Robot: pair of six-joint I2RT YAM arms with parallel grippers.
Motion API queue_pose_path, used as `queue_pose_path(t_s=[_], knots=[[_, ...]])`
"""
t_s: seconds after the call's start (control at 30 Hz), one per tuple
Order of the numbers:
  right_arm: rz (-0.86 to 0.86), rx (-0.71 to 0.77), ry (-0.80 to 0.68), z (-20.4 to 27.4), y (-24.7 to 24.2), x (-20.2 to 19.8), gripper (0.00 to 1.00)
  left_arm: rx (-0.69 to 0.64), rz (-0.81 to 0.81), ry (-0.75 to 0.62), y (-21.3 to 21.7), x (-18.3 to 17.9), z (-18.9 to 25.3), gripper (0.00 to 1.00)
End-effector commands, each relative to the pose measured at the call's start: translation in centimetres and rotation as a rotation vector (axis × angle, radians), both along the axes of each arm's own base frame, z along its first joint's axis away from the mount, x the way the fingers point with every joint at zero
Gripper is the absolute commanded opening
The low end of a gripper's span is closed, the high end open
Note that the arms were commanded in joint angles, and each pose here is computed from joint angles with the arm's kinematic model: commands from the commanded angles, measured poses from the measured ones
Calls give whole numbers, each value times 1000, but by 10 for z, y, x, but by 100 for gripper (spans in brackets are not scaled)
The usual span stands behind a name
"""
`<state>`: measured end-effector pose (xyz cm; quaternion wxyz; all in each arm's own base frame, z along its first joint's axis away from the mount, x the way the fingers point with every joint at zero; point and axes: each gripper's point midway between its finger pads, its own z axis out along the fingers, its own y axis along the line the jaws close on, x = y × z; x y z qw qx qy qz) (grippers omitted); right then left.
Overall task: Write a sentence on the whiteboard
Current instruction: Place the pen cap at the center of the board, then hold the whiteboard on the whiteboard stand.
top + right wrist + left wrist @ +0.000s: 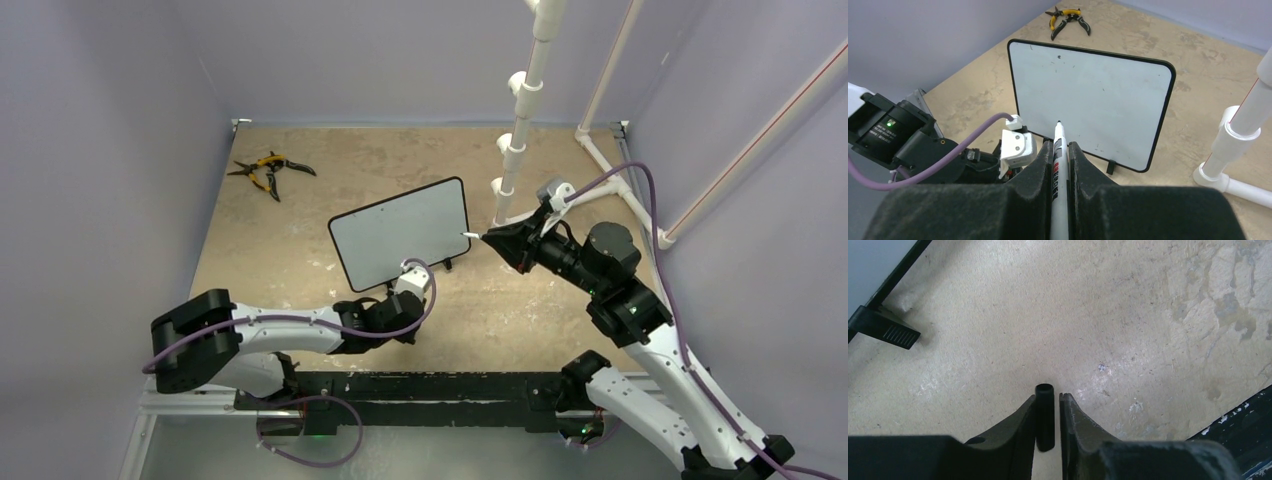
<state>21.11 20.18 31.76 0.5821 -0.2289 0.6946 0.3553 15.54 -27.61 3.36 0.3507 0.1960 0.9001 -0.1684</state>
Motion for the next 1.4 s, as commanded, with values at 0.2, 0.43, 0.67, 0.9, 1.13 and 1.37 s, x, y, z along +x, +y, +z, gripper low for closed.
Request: queue_pose_path(t_s=[0.2,0.43,0.67,0.9,1.13,1.37], knots=[[-29,74,-66,17,-5,-1,0,-84,69,-33,-6,10,10,38],[-41,89,-78,20,-7,-2,0,-148,61,-119,-9,19,56,56],[-79,132,-105,26,-13,-1,0,-269,1,-334,-14,43,178,60],[-83,146,-115,27,-12,2,0,-270,-108,-385,-21,84,243,62],[-107,180,-114,28,-10,11,0,-297,-36,-439,19,159,290,62],[-70,179,-131,17,1,18,0,-275,178,-445,119,196,283,62]])
